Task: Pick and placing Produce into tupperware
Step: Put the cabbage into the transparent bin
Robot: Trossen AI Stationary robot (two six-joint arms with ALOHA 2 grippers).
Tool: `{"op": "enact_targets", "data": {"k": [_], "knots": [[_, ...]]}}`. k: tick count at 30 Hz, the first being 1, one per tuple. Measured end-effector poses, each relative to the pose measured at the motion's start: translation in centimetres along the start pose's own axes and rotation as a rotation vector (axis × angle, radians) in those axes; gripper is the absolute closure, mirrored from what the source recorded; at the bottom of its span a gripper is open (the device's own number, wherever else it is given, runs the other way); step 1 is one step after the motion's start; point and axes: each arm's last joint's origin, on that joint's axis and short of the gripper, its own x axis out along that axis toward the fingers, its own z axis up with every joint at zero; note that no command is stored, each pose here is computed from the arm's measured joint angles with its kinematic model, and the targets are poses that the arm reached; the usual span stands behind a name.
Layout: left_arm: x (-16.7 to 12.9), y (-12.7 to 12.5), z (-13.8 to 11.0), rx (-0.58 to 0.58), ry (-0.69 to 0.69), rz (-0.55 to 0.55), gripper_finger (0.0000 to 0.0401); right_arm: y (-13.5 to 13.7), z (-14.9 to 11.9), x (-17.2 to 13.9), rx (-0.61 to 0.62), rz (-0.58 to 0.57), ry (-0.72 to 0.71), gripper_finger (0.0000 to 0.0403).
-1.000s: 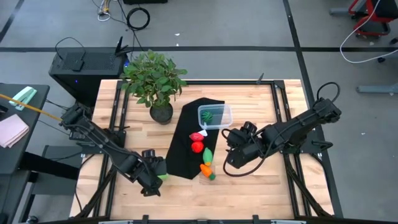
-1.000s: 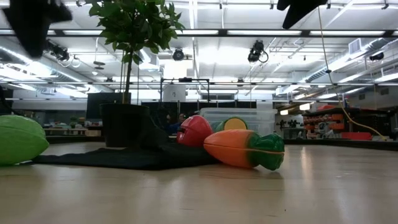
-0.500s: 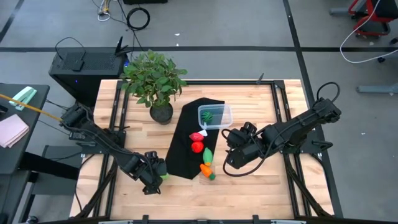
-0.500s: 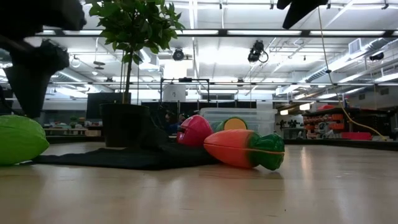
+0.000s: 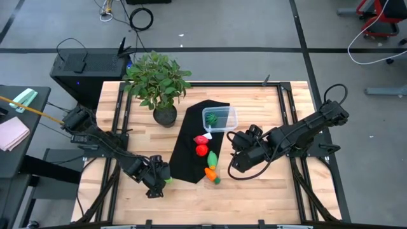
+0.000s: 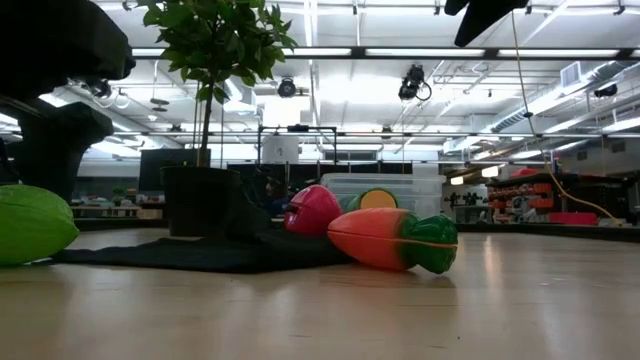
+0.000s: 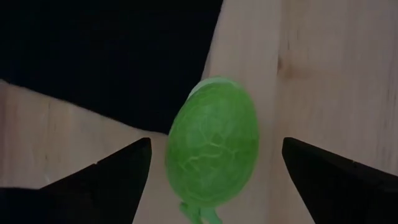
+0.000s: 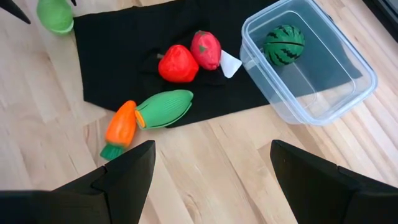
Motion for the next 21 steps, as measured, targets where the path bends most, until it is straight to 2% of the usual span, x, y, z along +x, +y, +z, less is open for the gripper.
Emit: {"op": "enact_targets", "data": {"k": [10,15,21], "knots": [[0.7,1.1,0.9,-0.002,-0.008,0.031,0.0032,-0.2,0.2,0.2,0.006,-0.009,-0.003,0.008],[1.1,1.2,1.1,0.035,0.017,0.004,0.0032,-0.2,0.2,0.1,0.006,-0.007,-0.003,0.008],[2.0,1.0,1.1,0.016,0.033,-0.015,0.0032,-0.2,0.3,0.1,0.011,-0.004,-0.007,0.008]]}}
